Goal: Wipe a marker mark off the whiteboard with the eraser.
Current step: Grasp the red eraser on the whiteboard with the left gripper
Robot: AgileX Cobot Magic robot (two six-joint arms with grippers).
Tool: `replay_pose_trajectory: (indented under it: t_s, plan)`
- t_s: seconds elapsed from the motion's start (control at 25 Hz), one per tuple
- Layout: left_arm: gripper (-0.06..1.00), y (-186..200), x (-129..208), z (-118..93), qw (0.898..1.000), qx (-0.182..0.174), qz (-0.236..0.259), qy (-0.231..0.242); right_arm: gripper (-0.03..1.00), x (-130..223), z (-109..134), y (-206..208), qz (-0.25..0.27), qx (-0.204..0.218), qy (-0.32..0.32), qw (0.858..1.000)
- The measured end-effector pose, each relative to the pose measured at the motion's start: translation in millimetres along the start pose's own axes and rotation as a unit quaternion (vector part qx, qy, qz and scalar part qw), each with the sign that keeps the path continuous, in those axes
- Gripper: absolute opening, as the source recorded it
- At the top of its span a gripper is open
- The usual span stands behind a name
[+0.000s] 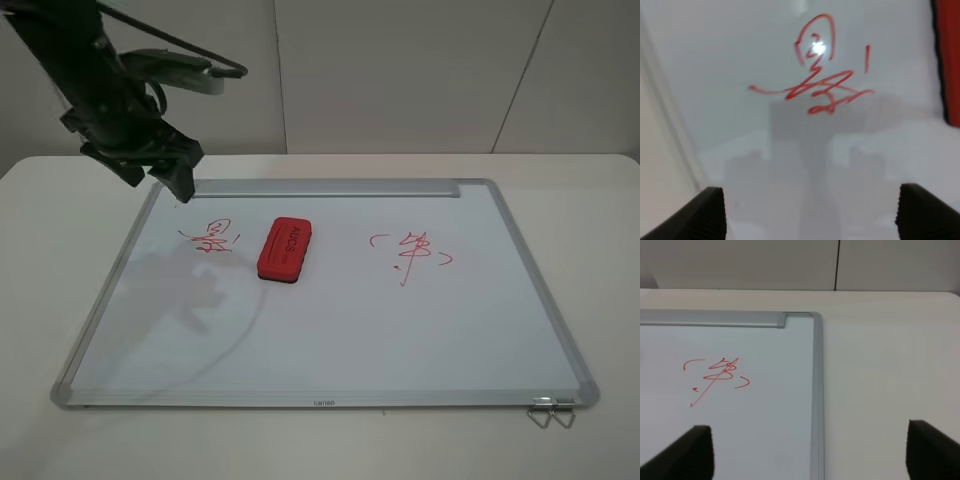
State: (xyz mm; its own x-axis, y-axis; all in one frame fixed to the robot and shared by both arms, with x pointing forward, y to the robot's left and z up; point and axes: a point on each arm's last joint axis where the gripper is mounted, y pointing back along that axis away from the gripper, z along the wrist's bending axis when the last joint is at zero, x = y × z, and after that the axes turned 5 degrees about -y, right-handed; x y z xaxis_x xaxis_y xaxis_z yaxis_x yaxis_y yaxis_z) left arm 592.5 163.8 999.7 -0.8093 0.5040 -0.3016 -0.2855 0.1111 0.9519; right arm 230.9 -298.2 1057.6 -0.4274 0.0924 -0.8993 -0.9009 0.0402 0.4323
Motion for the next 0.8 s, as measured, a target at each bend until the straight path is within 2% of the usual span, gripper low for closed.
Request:
replay_pose_trajectory:
  t_s: [0.2,0.4,0.52,0.8]
  plan:
    - [0.72,-36.7,-38.2,-54.1,0.998,-0.015,0.010,-0.059,0.69,0.0,0.0,0.0,0.000,0.000,0.000,1.000]
    - [0.72,-44.9,-57.8,-92.1,0.997,-0.018,-0.023,-0.075,0.69,0.0,0.0,0.0,0.000,0.000,0.000,1.000]
    - [0.72,-40.6,-64.3,-96.7,0.996,-0.014,-0.047,-0.069,0.69,0.0,0.0,0.0,0.000,0.000,0.000,1.000]
    - [0.72,-40.3,-64.1,-100.6,0.998,0.009,-0.046,-0.038,0.69,0.0,0.0,0.0,0.000,0.000,0.000,1.000]
